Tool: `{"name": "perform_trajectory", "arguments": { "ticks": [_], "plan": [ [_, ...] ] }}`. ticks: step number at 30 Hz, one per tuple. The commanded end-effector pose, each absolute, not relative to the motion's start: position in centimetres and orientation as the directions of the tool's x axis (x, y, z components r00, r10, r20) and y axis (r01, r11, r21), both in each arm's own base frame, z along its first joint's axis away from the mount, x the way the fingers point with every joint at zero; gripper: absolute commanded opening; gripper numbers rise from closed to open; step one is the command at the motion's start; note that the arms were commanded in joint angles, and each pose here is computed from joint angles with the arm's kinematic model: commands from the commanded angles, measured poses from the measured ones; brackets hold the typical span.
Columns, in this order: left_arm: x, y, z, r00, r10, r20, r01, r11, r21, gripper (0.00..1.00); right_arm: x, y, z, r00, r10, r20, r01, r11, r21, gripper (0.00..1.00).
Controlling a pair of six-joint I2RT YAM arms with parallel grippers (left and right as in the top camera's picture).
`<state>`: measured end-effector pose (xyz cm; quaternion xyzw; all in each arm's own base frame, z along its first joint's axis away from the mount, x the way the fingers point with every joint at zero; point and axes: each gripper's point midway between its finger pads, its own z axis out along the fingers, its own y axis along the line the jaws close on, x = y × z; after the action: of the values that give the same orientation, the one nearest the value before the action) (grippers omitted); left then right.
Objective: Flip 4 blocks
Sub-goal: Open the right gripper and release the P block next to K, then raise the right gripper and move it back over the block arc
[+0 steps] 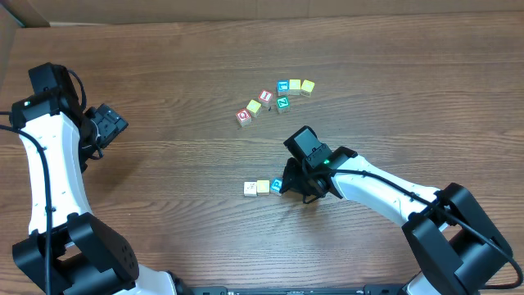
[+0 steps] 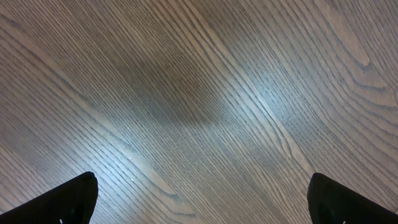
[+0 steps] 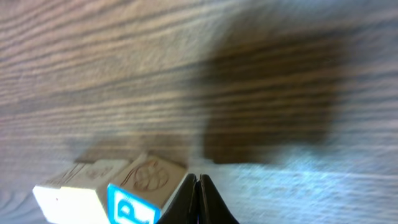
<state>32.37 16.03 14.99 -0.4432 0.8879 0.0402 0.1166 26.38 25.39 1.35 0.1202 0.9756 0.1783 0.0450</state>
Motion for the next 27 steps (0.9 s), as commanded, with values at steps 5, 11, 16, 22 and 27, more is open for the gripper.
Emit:
{"name": "perform_trajectory", "arguments": {
  "ticks": [5,11,16,22,27],
  "plan": [
    [32.5,16.2,15.5,-0.57,-0.78,-0.257,-0.8,0.598,-0.04,1.0,26.1,26.5,2.4,-0.97,0.243,-0.009,0.218,0.882,0.417,0.04],
    [32.5,16.2,15.5,-0.57,-0.781,-0.257,-0.801,0.598,-0.04,0.99,26.9,27.1,2.8,-0.969,0.244,-0.038,0.201,0.87,0.451,0.04],
    [32.5,16.2,15.5,-0.57,-0.781,-0.257,-0.801,0.598,-0.04,1.0,27.3,27.5,3.0,-0.97,0.238,-0.057,0.185,0.865,0.467,0.04],
    [32.5,16.2,15.5,-0.57,-0.78,-0.257,-0.8,0.598,-0.04,0.99,27.4,27.5,3.0,-0.97,0.234,-0.061,0.18,0.865,0.469,0.04],
    [32.5,16.2,15.5,-0.57,-0.781,-0.257,-0.801,0.598,-0.04,0.99,27.9,26.8,2.8,-0.976,0.176,-0.129,0.104,0.896,0.431,0.04]
  ]
}}
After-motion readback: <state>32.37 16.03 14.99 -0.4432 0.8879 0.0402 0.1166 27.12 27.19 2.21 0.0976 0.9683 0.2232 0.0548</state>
